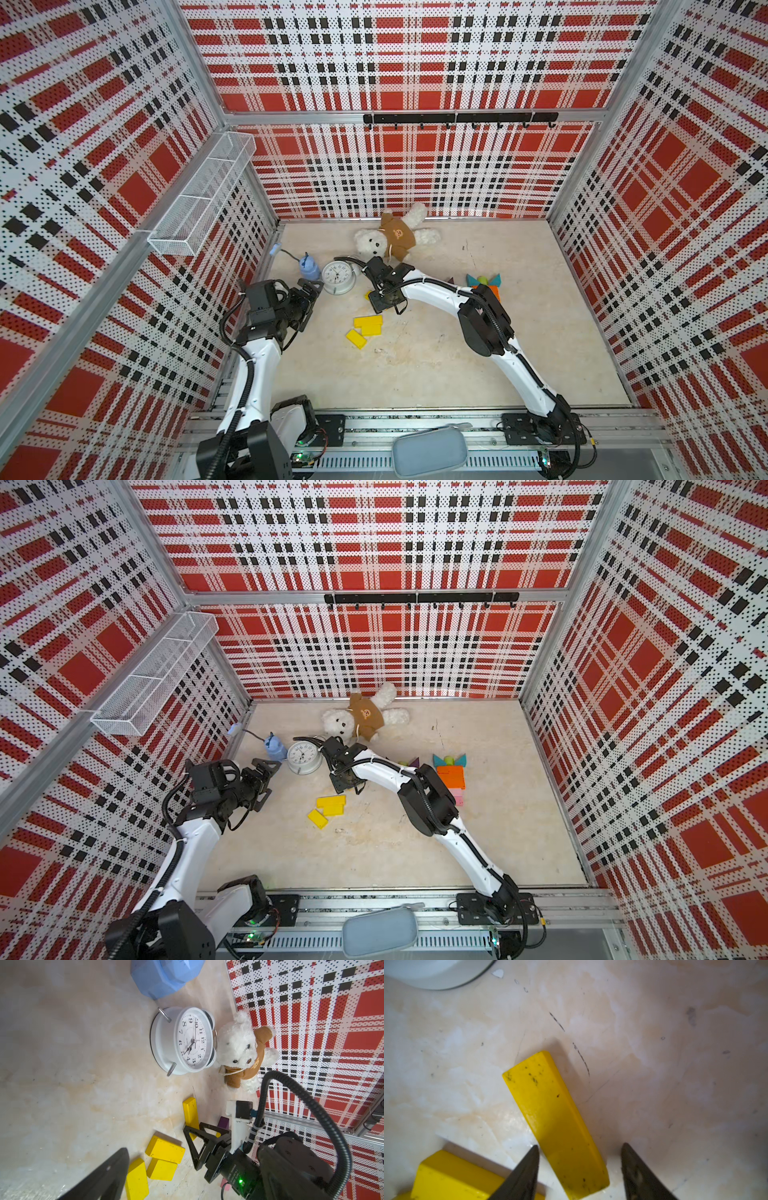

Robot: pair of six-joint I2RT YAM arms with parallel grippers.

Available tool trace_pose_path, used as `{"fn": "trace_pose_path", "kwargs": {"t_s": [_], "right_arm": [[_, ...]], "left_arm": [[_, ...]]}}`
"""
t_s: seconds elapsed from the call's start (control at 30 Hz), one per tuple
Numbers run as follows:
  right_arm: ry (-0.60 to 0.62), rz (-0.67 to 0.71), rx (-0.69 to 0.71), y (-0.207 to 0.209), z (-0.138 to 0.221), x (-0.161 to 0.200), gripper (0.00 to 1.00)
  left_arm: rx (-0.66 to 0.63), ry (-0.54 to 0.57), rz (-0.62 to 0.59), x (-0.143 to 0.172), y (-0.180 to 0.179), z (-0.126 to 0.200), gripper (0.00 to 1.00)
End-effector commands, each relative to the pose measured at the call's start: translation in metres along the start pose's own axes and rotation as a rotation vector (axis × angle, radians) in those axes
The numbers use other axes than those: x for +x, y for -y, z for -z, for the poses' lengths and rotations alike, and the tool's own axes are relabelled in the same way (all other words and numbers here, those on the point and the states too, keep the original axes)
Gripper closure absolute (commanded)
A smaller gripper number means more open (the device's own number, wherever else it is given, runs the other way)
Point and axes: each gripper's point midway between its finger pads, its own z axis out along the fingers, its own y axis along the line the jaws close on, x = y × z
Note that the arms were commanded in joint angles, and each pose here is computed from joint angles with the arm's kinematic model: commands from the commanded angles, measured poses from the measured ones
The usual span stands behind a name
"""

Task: Assemble a carrot with building blocks
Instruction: Adjust the building block at the center of the board.

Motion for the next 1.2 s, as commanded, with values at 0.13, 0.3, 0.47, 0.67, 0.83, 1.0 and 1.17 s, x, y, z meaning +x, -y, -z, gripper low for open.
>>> {"fn": "trace_pose_path", "kwargs": {"t_s": [0.13, 0.3, 0.47, 0.67, 0.83, 1.0, 1.17], "right_arm": [[0.009, 0.087, -0.03, -0.002, 0.003, 0.002, 0.55], [-0.011, 0.136, -0.021, 0.004, 0.012, 0.015, 0.67], [-0.053, 0.215, -0.025, 0.012, 0.022, 0.04, 0.69], [-0.107, 0.242, 0.017, 0.032, 0.03, 0.057, 0.39], [-0.123, 0.16, 0.135, 0.065, 0.036, 0.056, 0.38], [-0.088, 0.076, 0.179, 0.081, 0.041, 0.041, 0.39], [-0.075, 0.036, 0.181, 0.083, 0.036, 0.025, 0.39]], "left_arm": [[0.028, 0.002, -0.015, -0.002, 0.003, 0.0, 0.0], [0.03, -0.002, -0.017, -0.002, 0.004, 0.0, 0.0], [0.063, -0.045, -0.033, 0.007, 0.01, -0.005, 0.0], [0.121, -0.15, -0.117, 0.034, 0.035, -0.015, 0.0], [0.125, -0.178, -0.131, 0.042, 0.037, -0.018, 0.01], [0.125, -0.174, -0.133, 0.043, 0.038, -0.017, 0.01], [0.124, -0.178, -0.131, 0.043, 0.037, -0.018, 0.0]]}}
